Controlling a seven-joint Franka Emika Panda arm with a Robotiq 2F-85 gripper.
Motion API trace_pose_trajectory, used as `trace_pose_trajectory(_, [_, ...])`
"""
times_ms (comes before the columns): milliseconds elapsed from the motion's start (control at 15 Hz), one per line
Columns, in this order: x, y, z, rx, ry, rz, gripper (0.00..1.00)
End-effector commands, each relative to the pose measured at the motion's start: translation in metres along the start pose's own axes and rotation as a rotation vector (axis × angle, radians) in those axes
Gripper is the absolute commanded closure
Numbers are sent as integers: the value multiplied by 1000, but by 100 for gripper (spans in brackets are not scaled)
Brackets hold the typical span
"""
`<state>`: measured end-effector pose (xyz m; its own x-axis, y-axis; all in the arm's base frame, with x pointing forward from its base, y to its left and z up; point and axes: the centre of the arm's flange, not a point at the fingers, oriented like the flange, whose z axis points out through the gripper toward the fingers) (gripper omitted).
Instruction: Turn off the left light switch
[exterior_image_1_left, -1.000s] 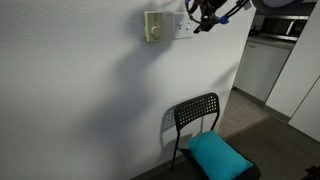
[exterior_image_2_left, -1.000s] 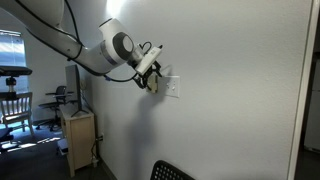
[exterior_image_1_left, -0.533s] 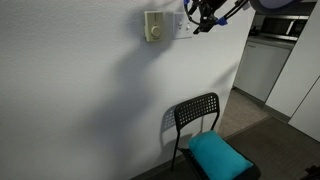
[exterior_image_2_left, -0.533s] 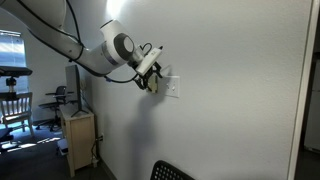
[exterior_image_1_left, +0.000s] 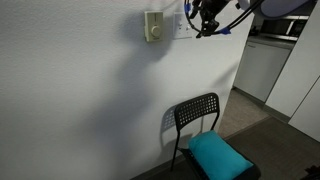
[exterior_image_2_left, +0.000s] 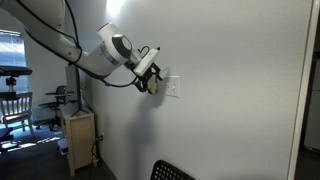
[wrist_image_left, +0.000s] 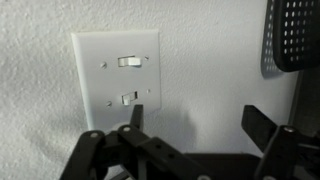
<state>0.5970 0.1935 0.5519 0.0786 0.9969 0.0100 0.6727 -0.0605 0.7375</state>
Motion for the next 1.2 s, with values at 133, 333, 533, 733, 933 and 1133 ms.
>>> trace_pose_trajectory(133, [4, -7, 20, 10, -20, 12, 0])
trace_pose_trajectory(333, [6, -11, 38, 64, 14, 26, 0])
trace_pose_trajectory(533, [9, -10, 52, 89, 42, 34, 0])
trace_pose_trajectory(733, [10, 4, 57, 80, 44, 26, 0])
trace_pose_trajectory(933, [11, 21, 57, 46, 47, 16, 0])
trace_pose_trajectory(1133, [11, 35, 56, 22, 48, 10, 0])
